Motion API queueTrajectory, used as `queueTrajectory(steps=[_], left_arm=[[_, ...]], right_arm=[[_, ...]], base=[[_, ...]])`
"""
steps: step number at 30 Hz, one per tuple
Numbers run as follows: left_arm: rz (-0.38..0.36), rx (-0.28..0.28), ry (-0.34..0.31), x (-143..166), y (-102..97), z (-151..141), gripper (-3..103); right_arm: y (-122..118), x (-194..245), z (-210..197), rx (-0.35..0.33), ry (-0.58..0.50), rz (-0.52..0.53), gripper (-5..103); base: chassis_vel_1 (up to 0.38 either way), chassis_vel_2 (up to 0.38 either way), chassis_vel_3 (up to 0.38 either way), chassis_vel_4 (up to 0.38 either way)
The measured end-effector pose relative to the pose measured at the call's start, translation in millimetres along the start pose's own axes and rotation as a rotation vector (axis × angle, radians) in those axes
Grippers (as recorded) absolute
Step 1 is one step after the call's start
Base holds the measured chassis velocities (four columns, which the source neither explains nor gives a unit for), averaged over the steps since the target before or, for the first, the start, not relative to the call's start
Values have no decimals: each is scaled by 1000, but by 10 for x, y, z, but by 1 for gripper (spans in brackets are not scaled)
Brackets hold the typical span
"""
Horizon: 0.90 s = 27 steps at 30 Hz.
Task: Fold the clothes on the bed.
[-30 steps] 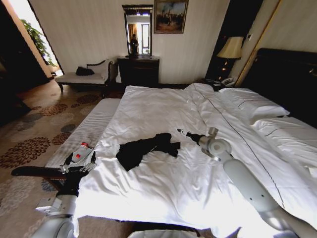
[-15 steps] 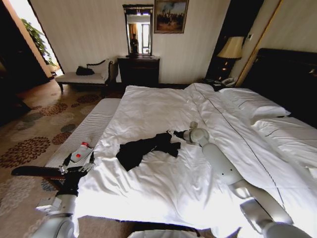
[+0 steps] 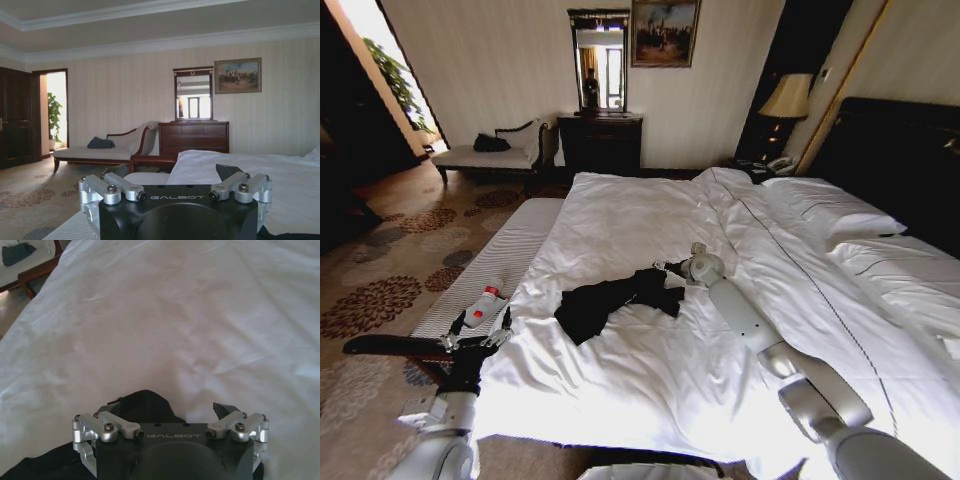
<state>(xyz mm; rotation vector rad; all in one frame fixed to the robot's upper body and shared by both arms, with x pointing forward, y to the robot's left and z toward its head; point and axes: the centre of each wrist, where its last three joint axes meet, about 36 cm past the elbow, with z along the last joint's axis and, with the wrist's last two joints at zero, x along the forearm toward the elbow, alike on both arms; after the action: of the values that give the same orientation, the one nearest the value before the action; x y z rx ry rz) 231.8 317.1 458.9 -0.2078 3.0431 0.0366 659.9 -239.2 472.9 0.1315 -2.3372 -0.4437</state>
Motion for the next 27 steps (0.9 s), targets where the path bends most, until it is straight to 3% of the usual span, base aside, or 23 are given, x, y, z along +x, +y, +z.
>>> queueTrajectory(steps=[4,8,11,15,17,18,20,22,27], left_arm=[[0,2,5,-12,-10,36,100],[-3,3,7,-31,-6,70,100],[-6,5,7,-49,1,91,100],[-7,6,6,-58,8,98,100],[-8,7,5,-72,16,109,100],[-9,7,6,-78,19,115,100],[-9,7,5,-81,20,117,100],[-10,8,5,-90,22,124,100],[-11,9,4,-101,25,130,100]], right_arm=[[-27,-71,22,1,4,23,103],[-34,-121,35,-3,9,35,95],[-47,-157,42,-4,16,45,79],[-53,-165,49,0,17,50,73],[-58,-166,52,9,16,58,62],[-70,-165,61,18,14,65,52],[-79,-158,73,21,14,65,52],[-92,-130,108,26,17,60,41],[-94,-100,168,28,23,54,25]], base=[[0,0,0,0],[0,0,0,0],[0,0,0,0],[0,0,0,0],[0,0,0,0],[0,0,0,0],[0,0,0,0],[0,0,0,0],[0,0,0,0]])
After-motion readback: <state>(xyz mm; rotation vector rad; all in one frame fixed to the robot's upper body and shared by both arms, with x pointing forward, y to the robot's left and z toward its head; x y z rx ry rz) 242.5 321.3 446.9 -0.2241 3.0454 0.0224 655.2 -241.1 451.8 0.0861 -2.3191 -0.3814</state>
